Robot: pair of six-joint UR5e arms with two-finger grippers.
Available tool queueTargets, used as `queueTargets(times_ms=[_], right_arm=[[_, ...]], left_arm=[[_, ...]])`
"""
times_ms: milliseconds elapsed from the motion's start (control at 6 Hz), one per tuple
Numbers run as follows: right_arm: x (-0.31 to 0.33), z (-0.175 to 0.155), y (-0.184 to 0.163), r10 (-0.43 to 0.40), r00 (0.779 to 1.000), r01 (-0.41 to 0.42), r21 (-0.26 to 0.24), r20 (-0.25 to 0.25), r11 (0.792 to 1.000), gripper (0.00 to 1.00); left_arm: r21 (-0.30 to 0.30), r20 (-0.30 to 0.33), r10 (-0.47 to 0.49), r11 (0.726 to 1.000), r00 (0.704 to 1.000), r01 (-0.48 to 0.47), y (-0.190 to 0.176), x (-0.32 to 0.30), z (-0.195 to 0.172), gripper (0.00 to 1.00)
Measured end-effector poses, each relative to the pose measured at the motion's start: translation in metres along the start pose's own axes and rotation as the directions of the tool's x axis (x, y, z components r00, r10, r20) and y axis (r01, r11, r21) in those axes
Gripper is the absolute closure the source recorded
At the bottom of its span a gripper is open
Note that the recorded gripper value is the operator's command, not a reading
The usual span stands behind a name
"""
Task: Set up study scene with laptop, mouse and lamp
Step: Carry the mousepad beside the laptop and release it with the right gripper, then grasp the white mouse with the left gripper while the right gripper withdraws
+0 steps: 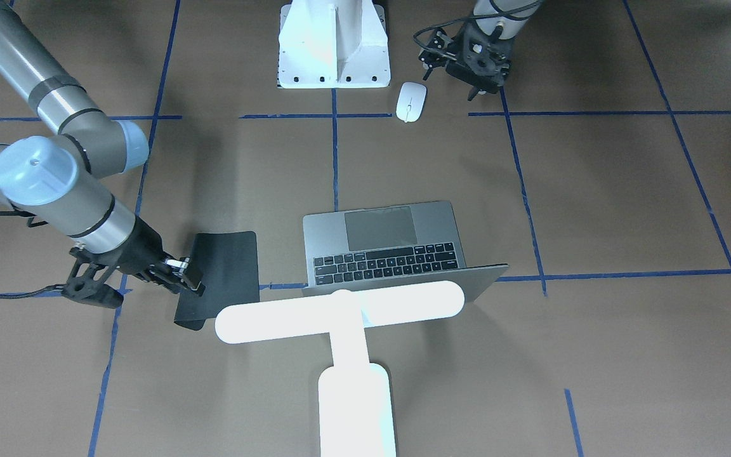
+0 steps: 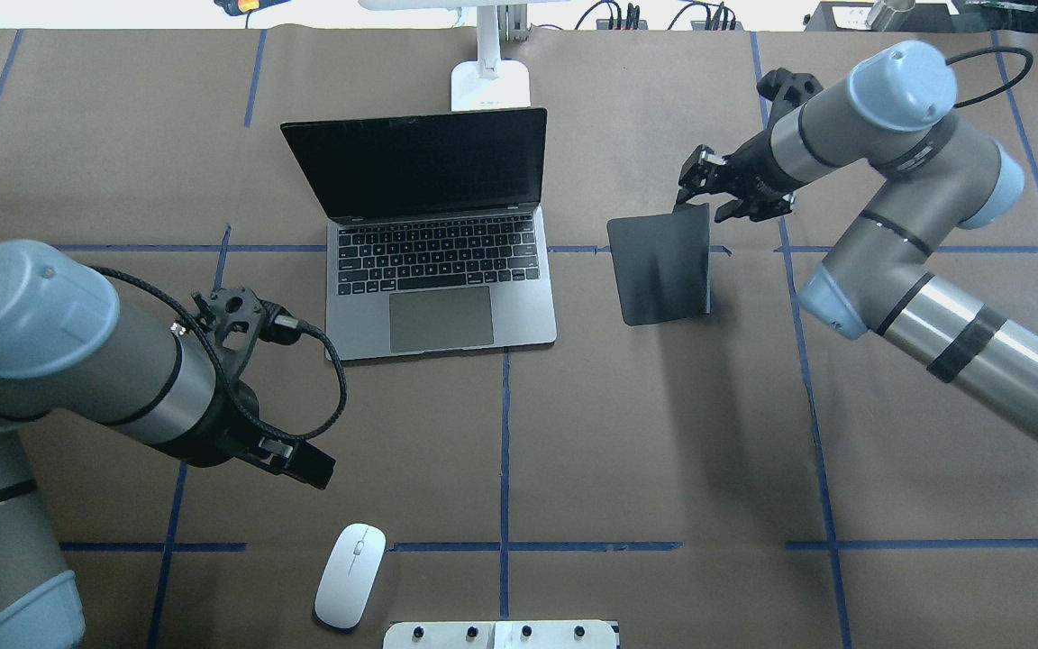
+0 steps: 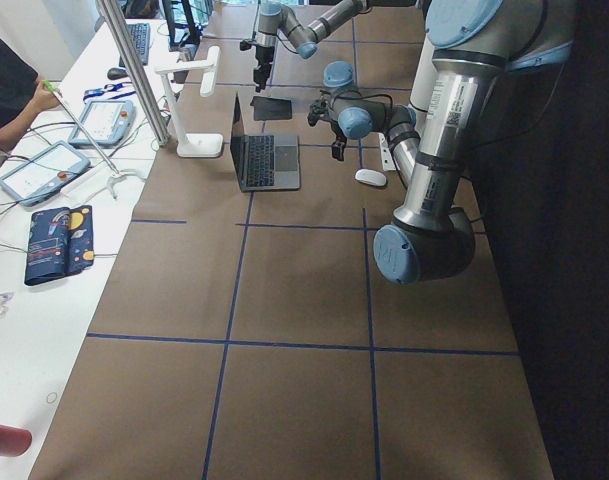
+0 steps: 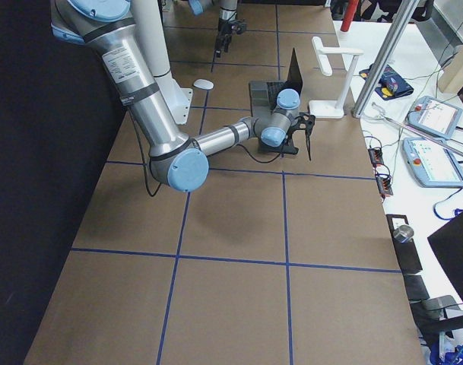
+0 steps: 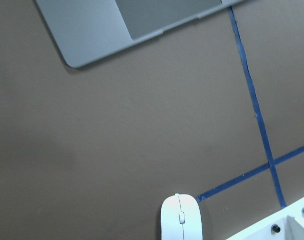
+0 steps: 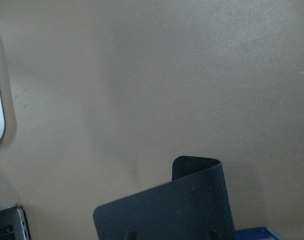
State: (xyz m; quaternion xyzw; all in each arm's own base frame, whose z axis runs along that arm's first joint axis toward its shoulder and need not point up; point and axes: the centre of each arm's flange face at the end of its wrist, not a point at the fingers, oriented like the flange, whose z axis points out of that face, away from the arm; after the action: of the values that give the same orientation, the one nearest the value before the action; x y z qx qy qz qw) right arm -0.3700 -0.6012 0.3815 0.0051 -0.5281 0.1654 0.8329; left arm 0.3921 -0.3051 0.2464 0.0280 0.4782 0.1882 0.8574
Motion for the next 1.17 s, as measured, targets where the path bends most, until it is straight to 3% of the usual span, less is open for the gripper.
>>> queueTargets(times_ms=[500,833,1167], right_arm=[[0.065,-0.093,-0.041,0.001,0.998,0.001,-0.027,0.058,1.0,0.0],[0.124,-0.123,-0.019,-0.075,0.996,0.077,-0.026,0.053,0.997,0.0],[0.147,-0.15,0.014,-0.138,0.988,0.139,-0.012,0.062,0.99,0.0]], left_arm=[[-0.046,0.109,0.028,0.999,0.994,-0.023,0.047,0.039,0.075,0.0],[-0.081,0.141,0.058,0.996,0.988,-0.047,0.057,0.053,0.115,0.0],[-0.091,0.149,0.086,0.993,0.985,-0.073,0.057,0.057,0.126,0.0]])
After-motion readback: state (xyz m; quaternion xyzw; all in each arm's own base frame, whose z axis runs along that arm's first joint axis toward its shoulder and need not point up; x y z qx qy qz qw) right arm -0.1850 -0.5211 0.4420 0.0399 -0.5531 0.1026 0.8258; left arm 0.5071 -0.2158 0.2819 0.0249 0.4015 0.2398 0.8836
